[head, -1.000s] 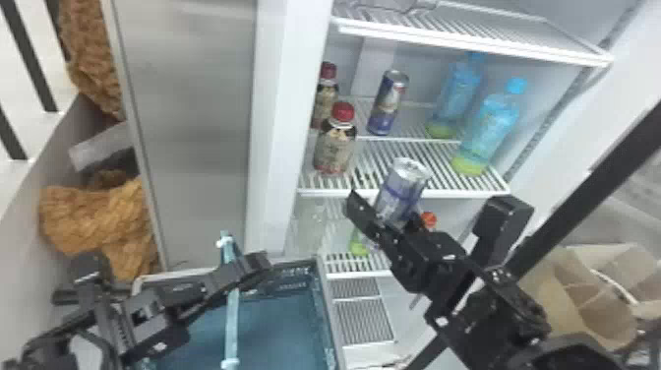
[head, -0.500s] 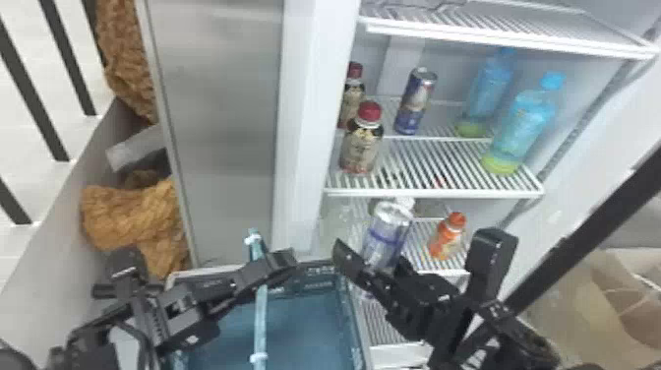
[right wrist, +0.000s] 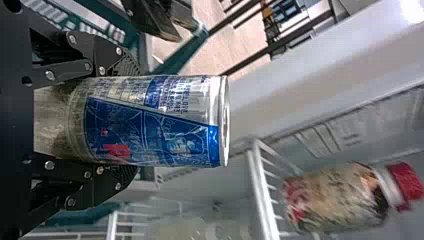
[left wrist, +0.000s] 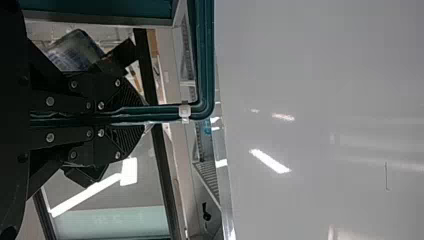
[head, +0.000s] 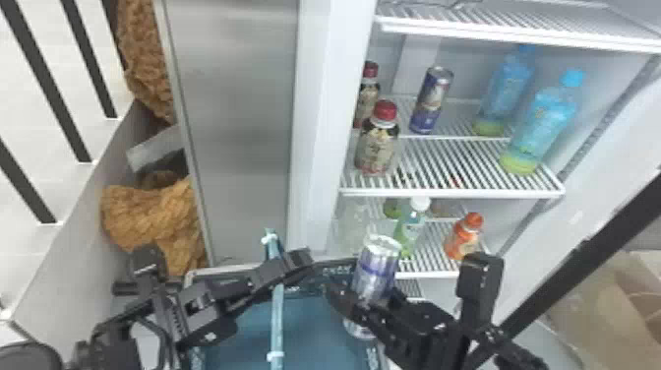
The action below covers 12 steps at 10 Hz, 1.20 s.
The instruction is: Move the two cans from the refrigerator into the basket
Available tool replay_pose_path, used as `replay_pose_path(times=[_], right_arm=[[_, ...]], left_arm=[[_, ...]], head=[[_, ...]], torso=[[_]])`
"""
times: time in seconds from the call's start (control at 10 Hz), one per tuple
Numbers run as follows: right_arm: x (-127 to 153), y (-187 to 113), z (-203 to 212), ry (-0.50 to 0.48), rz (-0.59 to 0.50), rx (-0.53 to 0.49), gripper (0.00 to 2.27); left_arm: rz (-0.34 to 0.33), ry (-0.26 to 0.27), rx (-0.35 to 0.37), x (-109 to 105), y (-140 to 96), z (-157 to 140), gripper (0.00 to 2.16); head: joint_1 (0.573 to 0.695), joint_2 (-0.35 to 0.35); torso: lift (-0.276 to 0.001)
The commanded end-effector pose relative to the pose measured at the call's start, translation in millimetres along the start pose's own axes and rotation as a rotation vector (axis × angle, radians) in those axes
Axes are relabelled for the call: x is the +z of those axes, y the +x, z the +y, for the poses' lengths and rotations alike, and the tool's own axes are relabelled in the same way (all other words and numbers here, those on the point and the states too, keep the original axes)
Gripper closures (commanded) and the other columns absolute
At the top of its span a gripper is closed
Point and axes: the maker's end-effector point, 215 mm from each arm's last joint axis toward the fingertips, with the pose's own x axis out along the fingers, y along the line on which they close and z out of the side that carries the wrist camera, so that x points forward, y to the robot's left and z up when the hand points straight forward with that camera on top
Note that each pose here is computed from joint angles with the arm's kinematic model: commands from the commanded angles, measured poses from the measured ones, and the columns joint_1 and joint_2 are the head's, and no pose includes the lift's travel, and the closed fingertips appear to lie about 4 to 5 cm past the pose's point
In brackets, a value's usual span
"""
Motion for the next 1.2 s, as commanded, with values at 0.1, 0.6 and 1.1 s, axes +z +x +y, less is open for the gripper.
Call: replay_pose_path(times=[0.1,0.6,1.1], right_arm=[[-18,4,11,0.011,0.05,0.039,1.14],[-15,3,0,-0.003,0.035,0.025,0.11],[81,-49,-51,-0.194,-0.181,-0.169,0.11]], left_arm=[[0.001,0.001,-0.001,0,1,-1,1.19],[0.006,0.001,0.0,-1,1,0,1.19],[0.001,0.002,-0.001,0,1,-1,1.19]], head=[[0.695,-0.146],[0.695,-0.134],[0.695,-0.215]], torso=[[-0.031],[-0.031],[-0.031]])
